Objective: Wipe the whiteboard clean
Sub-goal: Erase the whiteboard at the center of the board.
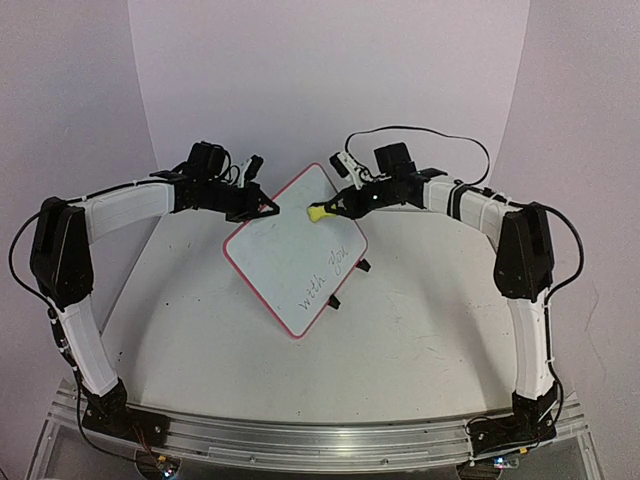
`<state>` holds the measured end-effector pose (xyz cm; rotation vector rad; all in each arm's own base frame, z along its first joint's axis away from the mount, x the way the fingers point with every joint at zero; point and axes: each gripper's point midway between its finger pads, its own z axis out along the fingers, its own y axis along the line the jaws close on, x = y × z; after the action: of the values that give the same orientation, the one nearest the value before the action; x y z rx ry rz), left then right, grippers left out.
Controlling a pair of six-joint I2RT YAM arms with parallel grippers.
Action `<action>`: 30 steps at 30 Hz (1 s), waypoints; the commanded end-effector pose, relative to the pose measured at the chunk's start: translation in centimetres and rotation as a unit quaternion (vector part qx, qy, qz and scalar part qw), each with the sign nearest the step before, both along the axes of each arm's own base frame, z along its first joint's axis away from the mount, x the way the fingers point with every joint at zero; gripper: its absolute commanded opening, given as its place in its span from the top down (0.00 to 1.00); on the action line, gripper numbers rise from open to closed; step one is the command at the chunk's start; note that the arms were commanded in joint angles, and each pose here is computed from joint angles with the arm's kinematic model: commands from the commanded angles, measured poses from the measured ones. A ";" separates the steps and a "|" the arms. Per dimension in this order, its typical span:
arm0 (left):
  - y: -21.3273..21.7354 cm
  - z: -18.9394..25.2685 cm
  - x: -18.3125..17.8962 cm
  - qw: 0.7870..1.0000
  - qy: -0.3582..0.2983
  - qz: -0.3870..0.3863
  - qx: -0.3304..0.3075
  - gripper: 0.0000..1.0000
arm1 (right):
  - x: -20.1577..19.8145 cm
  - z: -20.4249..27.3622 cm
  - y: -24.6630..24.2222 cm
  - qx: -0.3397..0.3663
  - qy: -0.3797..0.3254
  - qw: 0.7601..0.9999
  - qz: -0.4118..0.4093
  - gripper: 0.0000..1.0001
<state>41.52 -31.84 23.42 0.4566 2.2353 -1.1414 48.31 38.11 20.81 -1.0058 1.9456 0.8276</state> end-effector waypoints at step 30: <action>-3.4 -2.6 -6.1 0.992 0.073 -0.098 0.003 1.00 | 1.7 -13.5 -6.8 0.070 0.329 0.925 -0.177 1.00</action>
<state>41.74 -31.67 23.28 0.4160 2.2524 -1.1348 51.38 30.36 9.46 -0.1645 2.4410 1.2195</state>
